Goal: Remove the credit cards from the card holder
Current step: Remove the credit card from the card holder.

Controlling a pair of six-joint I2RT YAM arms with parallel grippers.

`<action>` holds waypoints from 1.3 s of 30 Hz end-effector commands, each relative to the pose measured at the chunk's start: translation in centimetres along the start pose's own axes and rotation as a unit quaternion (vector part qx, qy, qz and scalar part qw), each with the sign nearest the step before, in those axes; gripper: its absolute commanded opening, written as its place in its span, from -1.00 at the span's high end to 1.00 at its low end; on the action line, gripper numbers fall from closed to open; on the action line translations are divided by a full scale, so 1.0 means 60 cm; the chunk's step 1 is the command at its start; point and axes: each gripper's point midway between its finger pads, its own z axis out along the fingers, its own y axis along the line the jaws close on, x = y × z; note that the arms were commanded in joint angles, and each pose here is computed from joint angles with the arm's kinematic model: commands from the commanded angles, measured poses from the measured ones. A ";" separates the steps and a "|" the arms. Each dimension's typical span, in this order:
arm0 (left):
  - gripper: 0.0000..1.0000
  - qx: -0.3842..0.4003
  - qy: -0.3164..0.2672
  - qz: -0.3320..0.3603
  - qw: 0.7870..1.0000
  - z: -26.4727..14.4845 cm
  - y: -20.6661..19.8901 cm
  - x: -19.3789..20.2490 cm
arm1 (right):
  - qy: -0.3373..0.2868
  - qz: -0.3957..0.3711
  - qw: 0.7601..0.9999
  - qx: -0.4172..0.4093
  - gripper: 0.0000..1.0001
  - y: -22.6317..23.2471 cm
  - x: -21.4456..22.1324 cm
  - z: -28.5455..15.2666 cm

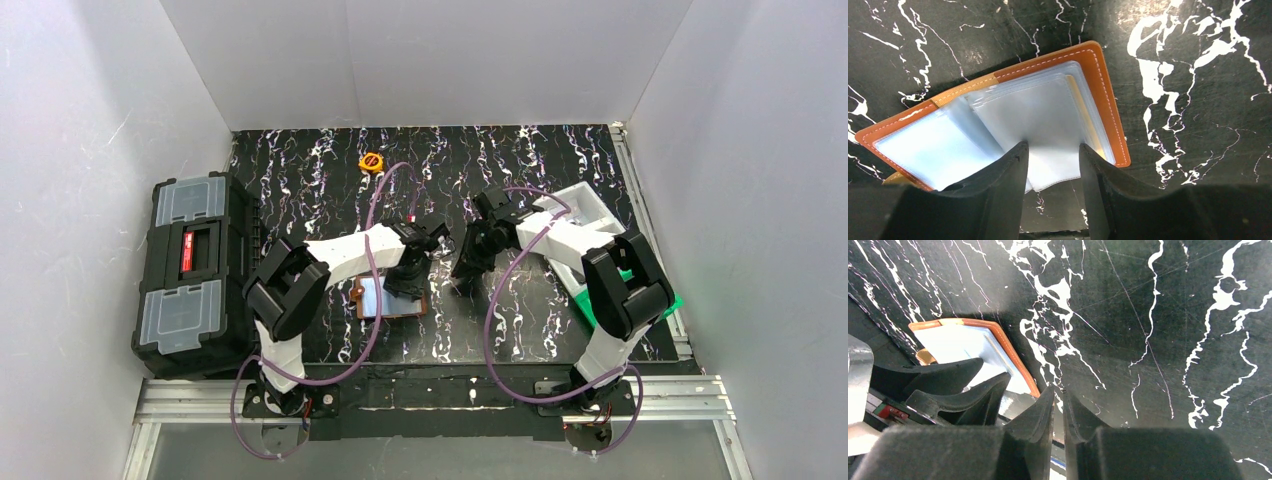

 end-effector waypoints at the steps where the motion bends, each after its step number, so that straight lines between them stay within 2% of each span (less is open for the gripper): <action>1: 0.28 -0.096 0.047 0.035 0.994 0.040 0.046 0.045 | -0.009 -0.007 1.000 -0.005 0.61 0.000 0.001 -0.006; 6: 0.79 -0.099 0.052 0.032 0.993 0.047 0.048 0.050 | 0.004 -0.008 1.000 -0.016 0.60 0.003 0.009 0.002; 9: 1.00 -0.083 0.051 0.030 0.995 0.047 0.041 0.049 | 0.009 -0.015 1.000 -0.024 0.60 0.011 0.013 0.005; 27: 1.00 0.034 0.042 -0.026 0.998 0.030 0.033 0.031 | 0.084 -0.096 0.987 -0.096 0.59 0.120 0.085 0.052; 39: 1.00 0.051 0.043 -0.044 0.997 0.025 0.044 0.033 | 0.107 -0.092 0.987 -0.082 0.63 0.115 0.094 0.090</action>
